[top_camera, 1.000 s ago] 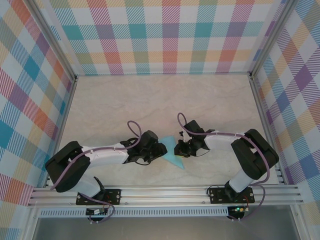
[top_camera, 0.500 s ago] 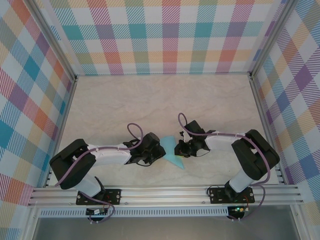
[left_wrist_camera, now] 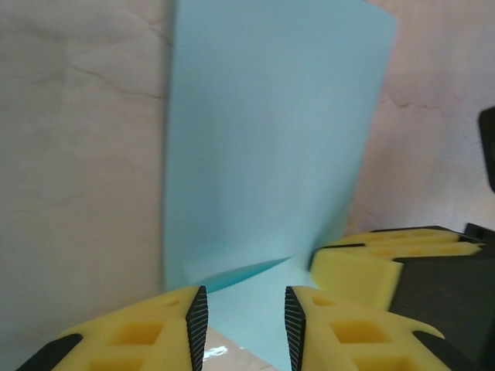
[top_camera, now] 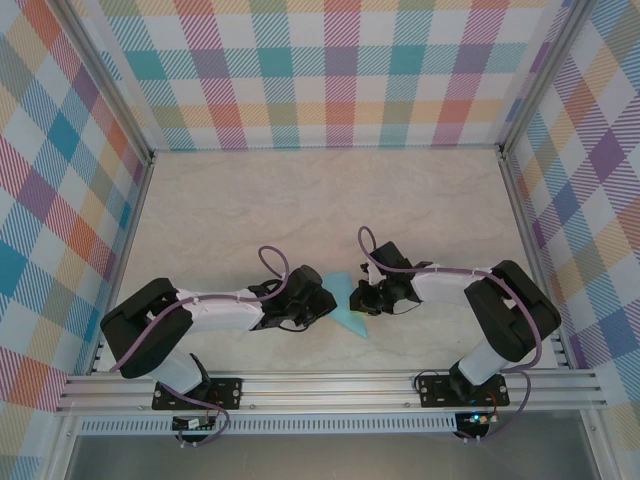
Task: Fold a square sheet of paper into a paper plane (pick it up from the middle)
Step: Fold the wing for the fifth time at the center of the table.
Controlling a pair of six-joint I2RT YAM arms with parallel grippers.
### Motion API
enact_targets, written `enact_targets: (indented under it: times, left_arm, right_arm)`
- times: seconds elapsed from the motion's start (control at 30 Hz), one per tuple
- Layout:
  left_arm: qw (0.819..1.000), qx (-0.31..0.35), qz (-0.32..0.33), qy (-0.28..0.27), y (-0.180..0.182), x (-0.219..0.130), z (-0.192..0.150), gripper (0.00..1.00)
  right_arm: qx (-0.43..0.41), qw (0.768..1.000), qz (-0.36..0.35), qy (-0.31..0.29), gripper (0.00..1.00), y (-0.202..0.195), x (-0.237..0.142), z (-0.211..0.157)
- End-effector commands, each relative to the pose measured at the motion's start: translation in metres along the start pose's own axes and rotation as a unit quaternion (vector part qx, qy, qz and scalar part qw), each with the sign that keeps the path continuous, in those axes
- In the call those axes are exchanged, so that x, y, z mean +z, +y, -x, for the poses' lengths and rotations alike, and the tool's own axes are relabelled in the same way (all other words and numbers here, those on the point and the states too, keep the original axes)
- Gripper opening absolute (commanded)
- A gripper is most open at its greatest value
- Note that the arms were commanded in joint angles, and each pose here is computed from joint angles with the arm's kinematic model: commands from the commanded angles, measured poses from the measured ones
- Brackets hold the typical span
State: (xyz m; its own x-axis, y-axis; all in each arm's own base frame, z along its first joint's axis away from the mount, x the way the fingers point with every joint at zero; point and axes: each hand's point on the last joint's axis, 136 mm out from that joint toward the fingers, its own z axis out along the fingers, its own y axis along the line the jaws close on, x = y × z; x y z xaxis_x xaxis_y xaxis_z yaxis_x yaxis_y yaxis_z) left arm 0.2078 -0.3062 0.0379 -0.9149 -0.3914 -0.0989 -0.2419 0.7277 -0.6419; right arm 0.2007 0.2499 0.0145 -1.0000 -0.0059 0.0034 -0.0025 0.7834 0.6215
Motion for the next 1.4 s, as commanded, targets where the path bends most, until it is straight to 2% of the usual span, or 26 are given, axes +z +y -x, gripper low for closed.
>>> enact_targets:
  times: [0.0,0.23,0.43,0.97,1.13,1.37]
  left_arm:
    - [1.000,0.006,-0.019,0.003,-0.008,0.004,-0.003,0.34]
    - [1.000,0.004,0.013,-0.009,0.003,-0.001,0.000,0.37]
    - [0.999,-0.023,0.043,-0.022,0.023,-0.006,0.001,0.40]
    - [1.000,-0.017,-0.001,-0.013,0.001,0.005,0.000,0.39]
    - [1.000,-0.015,0.006,-0.013,0.002,0.007,0.000,0.37]
    - [0.999,-0.020,0.015,-0.021,0.006,0.002,0.002,0.42]
  right_arm:
    - [0.012,1.000,-0.013,0.003,0.13,-0.011,0.000,-0.005]
    - [0.011,1.000,-0.013,0.003,0.13,-0.010,0.000,-0.005]
    - [0.014,1.000,-0.015,0.003,0.13,-0.012,0.001,-0.004]
    - [0.012,1.000,-0.014,0.005,0.13,-0.011,0.001,-0.005]
    - [0.013,1.000,-0.015,0.005,0.13,-0.013,0.001,-0.006]
    - [0.013,1.000,-0.017,0.005,0.13,-0.014,0.001,-0.007]
